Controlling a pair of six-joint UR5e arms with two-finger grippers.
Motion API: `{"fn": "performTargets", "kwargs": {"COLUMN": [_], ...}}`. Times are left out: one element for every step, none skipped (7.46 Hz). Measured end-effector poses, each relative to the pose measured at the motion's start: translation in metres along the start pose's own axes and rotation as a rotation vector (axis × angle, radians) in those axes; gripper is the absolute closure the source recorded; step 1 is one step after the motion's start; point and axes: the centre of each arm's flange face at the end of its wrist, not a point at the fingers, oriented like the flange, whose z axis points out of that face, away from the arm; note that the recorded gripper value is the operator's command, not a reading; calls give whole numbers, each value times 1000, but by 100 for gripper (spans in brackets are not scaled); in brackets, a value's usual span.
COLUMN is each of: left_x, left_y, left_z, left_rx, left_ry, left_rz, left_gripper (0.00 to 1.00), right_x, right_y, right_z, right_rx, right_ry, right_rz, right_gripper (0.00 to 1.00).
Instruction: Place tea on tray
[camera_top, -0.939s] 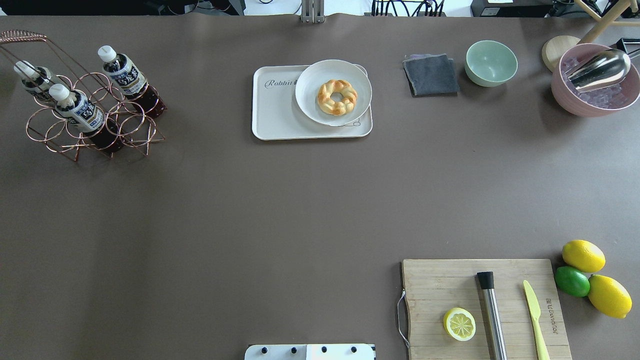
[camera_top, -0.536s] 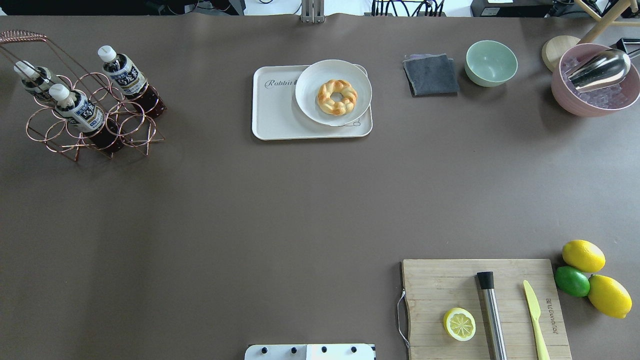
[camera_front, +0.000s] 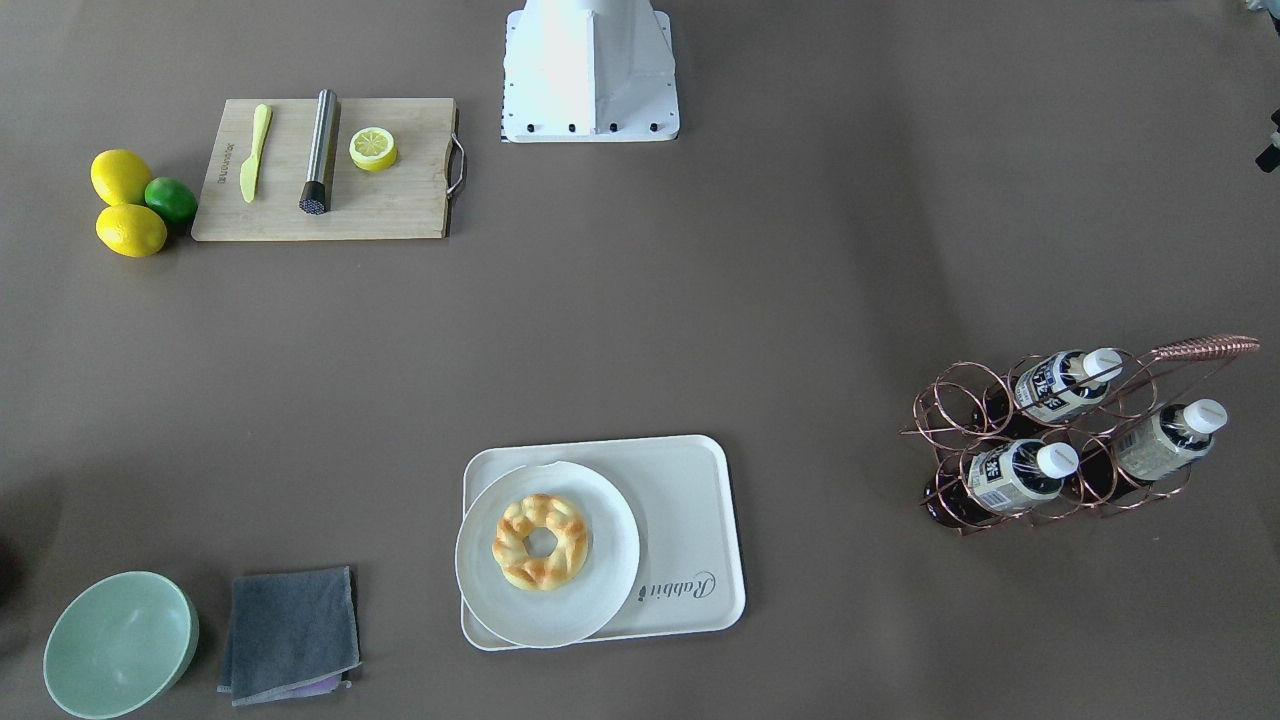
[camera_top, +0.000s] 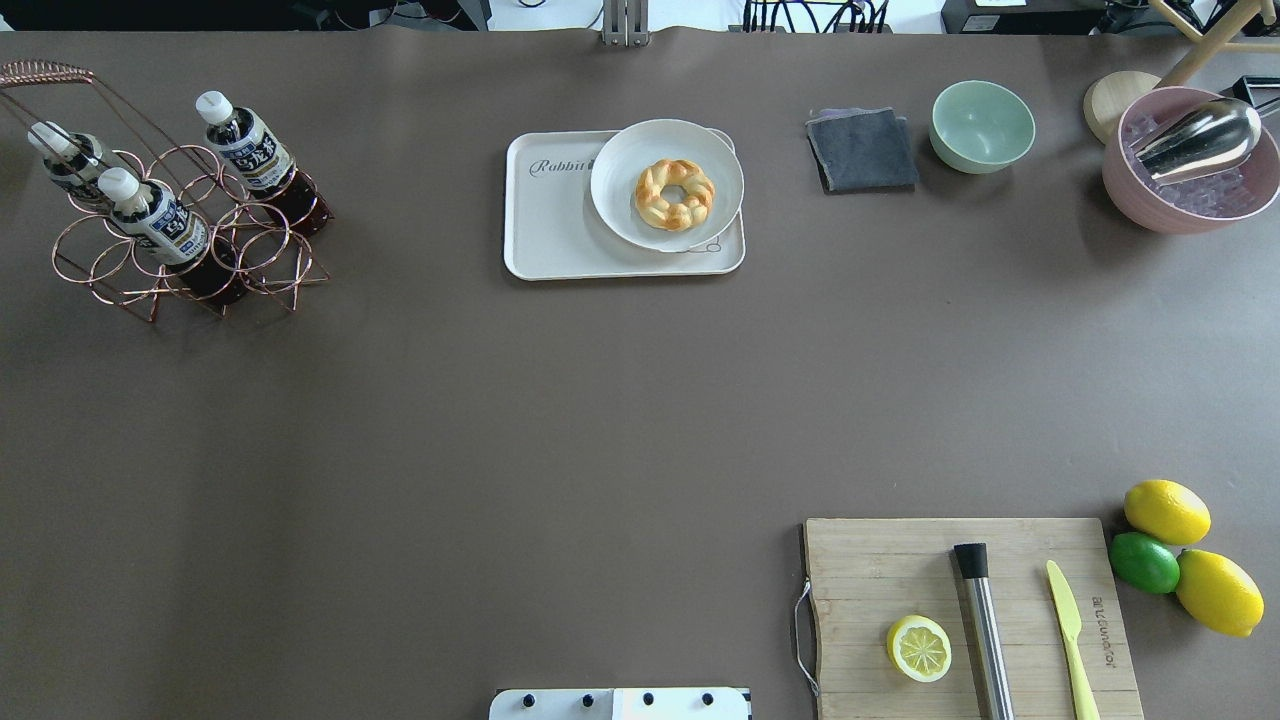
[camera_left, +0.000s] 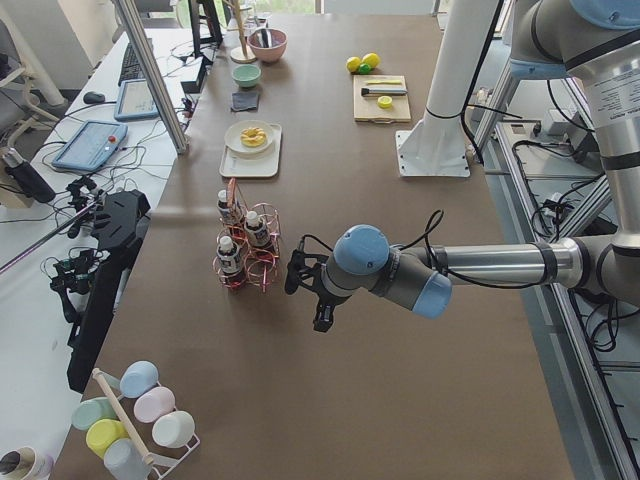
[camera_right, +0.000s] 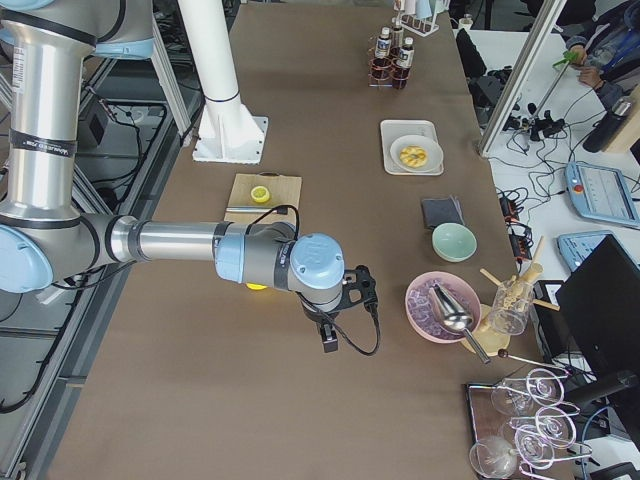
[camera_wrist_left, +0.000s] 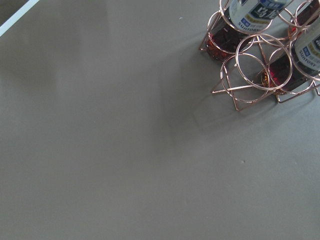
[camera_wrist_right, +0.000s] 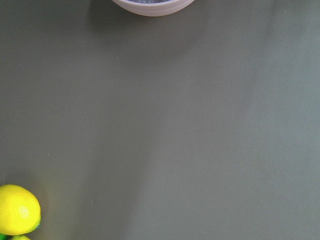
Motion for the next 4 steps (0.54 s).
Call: {"fn": "performTargets", "kwargs": {"left_x": [18, 36, 54, 73], "left_y": [-13, -28, -47, -68], "left_z": [-14, -24, -29, -30], "left_rx": [41, 76, 99, 119], "left_ry": [-9, -6, 5, 17], "left_rz": [-12, -22, -22, -21], "left_gripper": [3, 3, 3, 3], "right_x": [-1, -1, -1, -1], "right_y": [0, 0, 1, 1], "right_z": [-1, -1, 0, 0], "right_rx": [1, 2, 1, 1], "right_ry": [0, -1, -2, -4], "right_rz": [-2, -2, -2, -2], "right_gripper": [0, 0, 0, 0]}}
